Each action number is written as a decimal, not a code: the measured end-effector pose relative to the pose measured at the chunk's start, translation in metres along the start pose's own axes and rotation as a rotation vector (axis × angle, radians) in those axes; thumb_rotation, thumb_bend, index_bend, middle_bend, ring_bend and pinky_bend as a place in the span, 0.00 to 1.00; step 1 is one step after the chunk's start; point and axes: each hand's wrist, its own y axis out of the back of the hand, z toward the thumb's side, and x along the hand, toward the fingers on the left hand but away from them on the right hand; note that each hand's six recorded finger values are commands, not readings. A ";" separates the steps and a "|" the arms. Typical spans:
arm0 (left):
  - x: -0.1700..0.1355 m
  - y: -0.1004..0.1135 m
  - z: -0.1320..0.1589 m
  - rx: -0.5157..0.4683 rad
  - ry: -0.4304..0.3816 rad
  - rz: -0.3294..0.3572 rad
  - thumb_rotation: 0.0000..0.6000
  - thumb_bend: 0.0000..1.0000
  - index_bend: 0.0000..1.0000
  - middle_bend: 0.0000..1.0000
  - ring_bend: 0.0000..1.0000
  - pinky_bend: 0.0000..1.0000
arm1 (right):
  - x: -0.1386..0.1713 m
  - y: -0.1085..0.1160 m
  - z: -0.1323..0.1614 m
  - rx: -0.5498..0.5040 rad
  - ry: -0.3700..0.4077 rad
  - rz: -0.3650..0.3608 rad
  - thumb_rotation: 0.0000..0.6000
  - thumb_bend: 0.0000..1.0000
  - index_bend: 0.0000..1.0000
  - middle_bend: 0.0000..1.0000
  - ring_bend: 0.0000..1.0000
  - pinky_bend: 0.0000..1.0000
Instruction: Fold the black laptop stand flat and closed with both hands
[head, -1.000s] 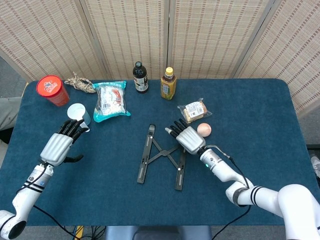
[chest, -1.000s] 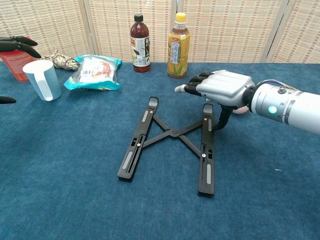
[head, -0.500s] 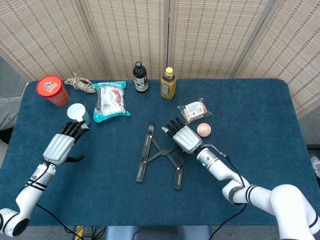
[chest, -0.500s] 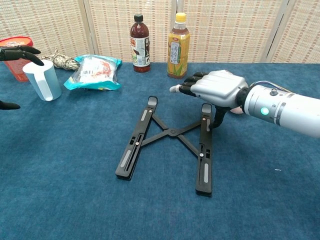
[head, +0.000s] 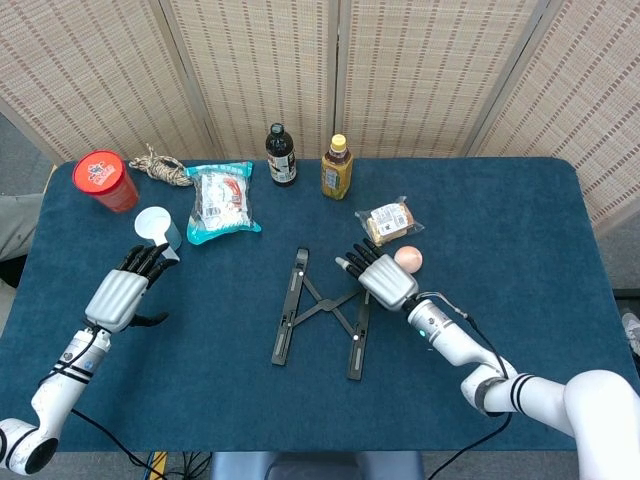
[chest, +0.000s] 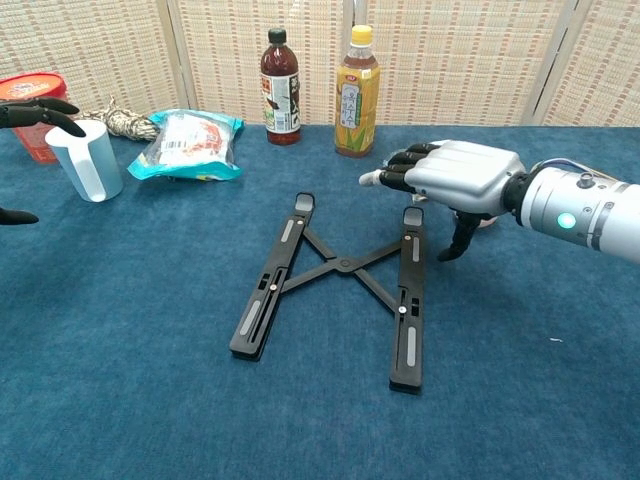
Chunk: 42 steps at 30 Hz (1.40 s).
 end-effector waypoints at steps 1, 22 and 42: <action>0.000 0.000 0.000 0.000 0.000 -0.001 1.00 0.13 0.15 0.00 0.00 0.00 | -0.002 -0.001 0.001 0.001 0.000 -0.001 1.00 0.00 0.00 0.13 0.00 0.05; 0.024 -0.029 0.000 -0.042 0.018 -0.030 1.00 0.13 0.14 0.00 0.00 0.00 | -0.033 0.004 0.036 -0.026 0.020 -0.076 1.00 0.00 0.00 0.12 0.00 0.02; 0.041 -0.071 0.030 -0.148 -0.004 -0.078 1.00 0.13 0.02 0.00 0.00 0.00 | -0.039 0.009 0.049 -0.055 0.023 -0.109 1.00 0.00 0.00 0.10 0.00 0.00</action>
